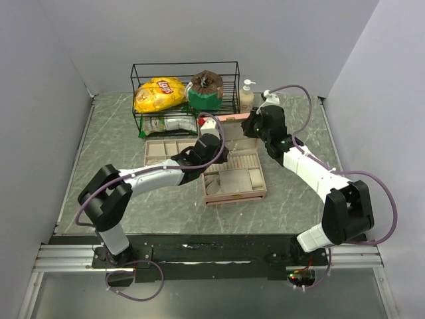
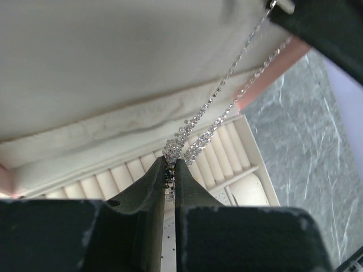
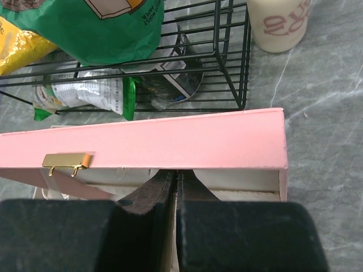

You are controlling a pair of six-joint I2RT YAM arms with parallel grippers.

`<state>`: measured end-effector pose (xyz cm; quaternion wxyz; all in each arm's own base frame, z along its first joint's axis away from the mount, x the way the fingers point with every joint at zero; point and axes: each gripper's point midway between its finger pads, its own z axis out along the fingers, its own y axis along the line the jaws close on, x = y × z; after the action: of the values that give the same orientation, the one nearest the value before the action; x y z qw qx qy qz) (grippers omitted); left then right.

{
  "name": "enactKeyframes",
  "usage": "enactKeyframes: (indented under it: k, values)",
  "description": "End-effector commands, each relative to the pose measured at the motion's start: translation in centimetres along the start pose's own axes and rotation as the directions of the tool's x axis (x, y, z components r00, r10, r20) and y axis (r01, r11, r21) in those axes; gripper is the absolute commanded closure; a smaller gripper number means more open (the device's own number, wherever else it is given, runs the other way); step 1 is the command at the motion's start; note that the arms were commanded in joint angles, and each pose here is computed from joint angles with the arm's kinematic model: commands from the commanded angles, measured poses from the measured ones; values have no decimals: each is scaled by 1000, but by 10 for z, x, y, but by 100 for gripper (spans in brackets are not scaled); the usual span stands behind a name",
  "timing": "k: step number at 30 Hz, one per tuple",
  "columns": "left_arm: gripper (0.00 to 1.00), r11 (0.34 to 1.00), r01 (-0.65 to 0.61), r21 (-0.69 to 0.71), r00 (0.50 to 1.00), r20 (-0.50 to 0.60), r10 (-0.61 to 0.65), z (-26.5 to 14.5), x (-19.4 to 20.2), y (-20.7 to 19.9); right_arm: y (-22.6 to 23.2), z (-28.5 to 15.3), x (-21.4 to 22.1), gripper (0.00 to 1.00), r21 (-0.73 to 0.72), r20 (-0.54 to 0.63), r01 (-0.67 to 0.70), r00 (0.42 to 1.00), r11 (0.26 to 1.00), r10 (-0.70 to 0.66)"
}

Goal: Organize the mixed jewelry

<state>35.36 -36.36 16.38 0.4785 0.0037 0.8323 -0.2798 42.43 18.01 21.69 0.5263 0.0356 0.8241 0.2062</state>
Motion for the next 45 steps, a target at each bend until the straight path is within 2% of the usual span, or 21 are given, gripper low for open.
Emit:
enactKeyframes:
  k: [1, 11, 12, 15, 21, 30, 32, 34, 36, 37, 38, 40, 45]
  values:
    - [99, 997, 46, 63, 999, 7, -46, 4, -5, -27, -1, 2, -18, 89, 17, 36, 29, 999, 999, -29]
    - [99, 994, 69, 79, 997, -34, -67, 19, 11, -34, -2, -10, -23, 58, 26, 55, 38, 998, 999, -40]
    - [99, 994, 78, 83, 997, -36, -75, 20, 12, -37, -3, -12, -25, 47, 31, 62, 37, 997, 999, -39]
    - [99, 992, 90, 84, 995, -49, -86, 24, 17, -37, -11, -19, -19, 36, 64, 50, 41, 998, 997, -44]
    - [99, 990, 109, 91, 993, -56, -104, 27, 19, -40, -19, -39, -18, 31, 87, 79, 29, 996, 996, -36]
    - [92, 983, 144, 112, 984, -119, -130, 37, 33, -49, -27, -58, -17, 27, 106, 88, 13, 996, 994, -23]
    - [85, 982, 153, 109, 982, -131, -139, 38, 36, -48, -29, -62, -12, 27, 103, 90, 2, 996, 995, -12]
    - [72, 982, 158, 102, 979, -142, -142, 37, 40, -47, -33, -64, -4, 27, 111, 78, -12, 997, 994, 4]
    - [69, 982, 161, 103, 979, -139, -146, 34, 39, -46, -36, -67, -2, 27, 117, 75, -24, 997, 993, 15]
    - [60, 982, 161, 101, 980, -138, -147, 33, 39, -44, -38, -68, 6, 27, 121, 56, -27, 998, 992, 21]
    - [57, 982, 159, 105, 981, -130, -145, 30, 36, -46, -39, -71, 6, 27, 125, 59, -36, 998, 992, 28]
    - [51, 983, 154, 102, 982, -126, -141, 27, 34, -45, -47, -73, 15, 27, 147, 45, -48, 998, 988, 42]
    - [45, 985, 129, 111, 989, -92, -120, 11, 18, -48, -66, -83, 39, 27, 208, -10, -68, 997, 976, 72]
